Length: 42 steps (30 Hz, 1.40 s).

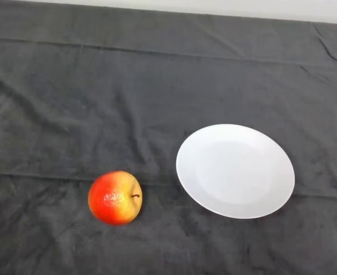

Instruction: Move the apple to the plate

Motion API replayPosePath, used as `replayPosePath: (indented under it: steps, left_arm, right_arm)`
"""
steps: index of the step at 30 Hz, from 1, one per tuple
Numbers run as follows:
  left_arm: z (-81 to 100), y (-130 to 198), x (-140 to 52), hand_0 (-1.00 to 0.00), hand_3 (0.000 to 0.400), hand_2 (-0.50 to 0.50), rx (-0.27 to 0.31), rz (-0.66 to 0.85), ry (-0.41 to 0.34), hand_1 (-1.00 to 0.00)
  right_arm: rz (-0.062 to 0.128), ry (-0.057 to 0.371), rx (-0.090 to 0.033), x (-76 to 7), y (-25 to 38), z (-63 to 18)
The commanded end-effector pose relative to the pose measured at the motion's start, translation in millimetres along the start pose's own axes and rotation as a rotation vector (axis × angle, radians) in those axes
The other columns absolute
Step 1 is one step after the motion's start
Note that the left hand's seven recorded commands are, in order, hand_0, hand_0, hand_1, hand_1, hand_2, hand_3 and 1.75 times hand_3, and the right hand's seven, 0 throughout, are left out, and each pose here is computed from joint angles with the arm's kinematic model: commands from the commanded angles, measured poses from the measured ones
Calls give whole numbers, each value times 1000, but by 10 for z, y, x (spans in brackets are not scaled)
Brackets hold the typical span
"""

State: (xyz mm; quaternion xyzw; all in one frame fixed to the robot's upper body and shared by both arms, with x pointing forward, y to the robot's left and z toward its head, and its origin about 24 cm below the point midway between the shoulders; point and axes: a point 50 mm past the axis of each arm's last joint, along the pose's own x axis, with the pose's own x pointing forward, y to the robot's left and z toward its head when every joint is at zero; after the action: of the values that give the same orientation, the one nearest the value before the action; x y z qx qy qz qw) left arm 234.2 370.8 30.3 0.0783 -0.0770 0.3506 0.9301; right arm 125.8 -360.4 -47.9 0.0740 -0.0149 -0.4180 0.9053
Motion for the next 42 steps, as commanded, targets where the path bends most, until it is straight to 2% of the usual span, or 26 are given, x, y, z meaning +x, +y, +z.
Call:
replayPosePath:
  steps: [1,19,30,36,42]
  left_arm:
    - [145,-8,124,0,0,0,35,-20,-64,0]
    - [381,-328,42,0,0,0,102,-163,-215,0]
    - [629,-632,-224,0,0,0,135,-288,-301,0]
    - [750,-833,-419,0,0,0,158,-369,-325,0]
    - [808,-962,-481,0,0,0,188,-441,-328,0]
  right_arm:
    - [-68,366,-21,-720,-122,-635]
    - [-69,365,-21,-726,-116,-633]
    - [-69,365,-22,-729,-114,-631]
    - [-69,365,-22,-730,-112,-630]
    - [-69,366,-22,-731,-111,-629]
